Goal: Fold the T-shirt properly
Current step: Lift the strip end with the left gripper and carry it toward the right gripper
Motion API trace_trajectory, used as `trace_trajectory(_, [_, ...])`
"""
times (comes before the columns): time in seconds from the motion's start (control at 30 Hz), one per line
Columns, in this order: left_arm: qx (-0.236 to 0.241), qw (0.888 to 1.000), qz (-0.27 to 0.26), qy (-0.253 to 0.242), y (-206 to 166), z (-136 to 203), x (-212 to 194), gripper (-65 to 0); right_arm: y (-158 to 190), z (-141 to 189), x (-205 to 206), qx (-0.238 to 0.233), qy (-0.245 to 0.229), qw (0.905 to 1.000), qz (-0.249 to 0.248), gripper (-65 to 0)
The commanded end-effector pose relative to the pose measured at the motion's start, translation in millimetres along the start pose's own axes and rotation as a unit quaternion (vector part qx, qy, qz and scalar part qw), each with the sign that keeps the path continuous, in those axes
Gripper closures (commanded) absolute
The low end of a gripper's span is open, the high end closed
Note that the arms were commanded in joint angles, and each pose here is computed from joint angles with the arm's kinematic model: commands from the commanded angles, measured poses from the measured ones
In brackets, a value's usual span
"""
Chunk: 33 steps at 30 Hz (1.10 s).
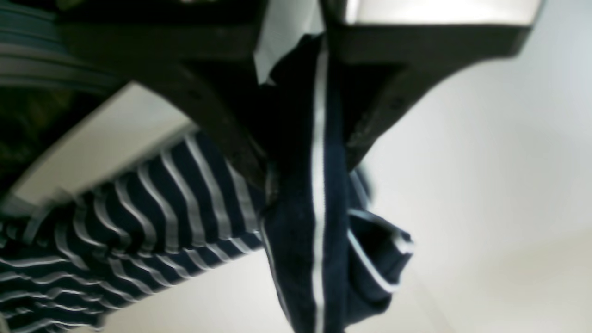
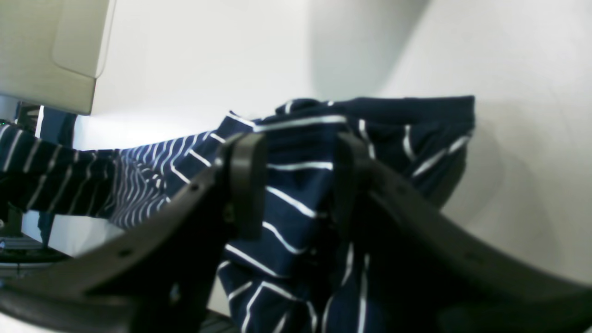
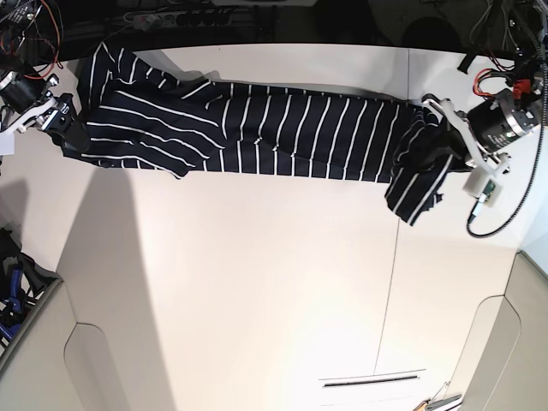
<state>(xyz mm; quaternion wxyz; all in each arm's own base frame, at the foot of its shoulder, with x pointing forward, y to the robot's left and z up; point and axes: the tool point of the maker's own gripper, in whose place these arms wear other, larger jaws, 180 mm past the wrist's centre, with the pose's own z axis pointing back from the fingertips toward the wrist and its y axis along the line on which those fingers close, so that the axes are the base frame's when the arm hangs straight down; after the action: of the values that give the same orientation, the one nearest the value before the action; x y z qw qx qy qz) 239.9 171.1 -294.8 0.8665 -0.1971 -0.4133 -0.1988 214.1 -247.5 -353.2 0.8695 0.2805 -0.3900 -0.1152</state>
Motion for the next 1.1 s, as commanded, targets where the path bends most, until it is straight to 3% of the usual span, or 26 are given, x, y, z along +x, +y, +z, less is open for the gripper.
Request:
trace_trajectory(0.0, [-0.018,0.999,-0.004,-0.029,-10.9,-3.6,15.4,0.0,3.6,4.1,12.9,0.006,-0.018,0.9997,0.014,-24.0])
trace_trajectory(0.23, [-0.096,0.994,0.024,-0.037,-75.1,-40.9,7.9,0.0,0.5,4.1,11.0,-0.003,-0.012,0.9998,0.017,-24.0])
trace_trajectory(0.43, [-0.118,0.992,0.015,-0.048,-107.8,-59.3,6.9,0.0,-1.9,6.5,13.2,-0.007,-0.017,0.9997,0.017,-24.0])
trace_trajectory(0.47, [-0.119,0.992,0.012,-0.05,-111.6,-61.6,7.1,-2.1,-3.8,7.8,13.7,-0.011,-0.018,0.9996,0.017,-24.1])
trace_trajectory(0.5, [-0.12,0.991,0.008,-0.051,-115.2,-63.5,7.0,-8.5,-6.3,9.3,14.0,-0.017,-0.018,0.9995,0.017,-24.7])
trace_trajectory(0.6, [-0.139,0.989,0.003,-0.049,-129.2,-66.6,5.1,-31.3,-13.5,14.1,15.2,-0.032,-0.02,0.9991,0.018,-35.3])
trace_trajectory(0.67, [-0.157,0.987,0.003,-0.045,-141.2,-68.4,3.2,-39.9,-17.7,15.8,14.8,-0.042,-0.017,0.9987,0.022,-40.7])
trace_trajectory(0.87, [-0.212,0.976,0.014,-0.053,-184.7,-74.6,5.6,-40.6,-28.8,21.2,13.9,-0.067,0.002,0.9971,0.036,-41.2])
trace_trajectory(1.07, [-0.222,0.972,0.031,-0.07,-198.3,-78.4,14.7,-40.6,-31.9,17.2,4.7,-0.064,0.015,0.9976,0.025,-41.1])
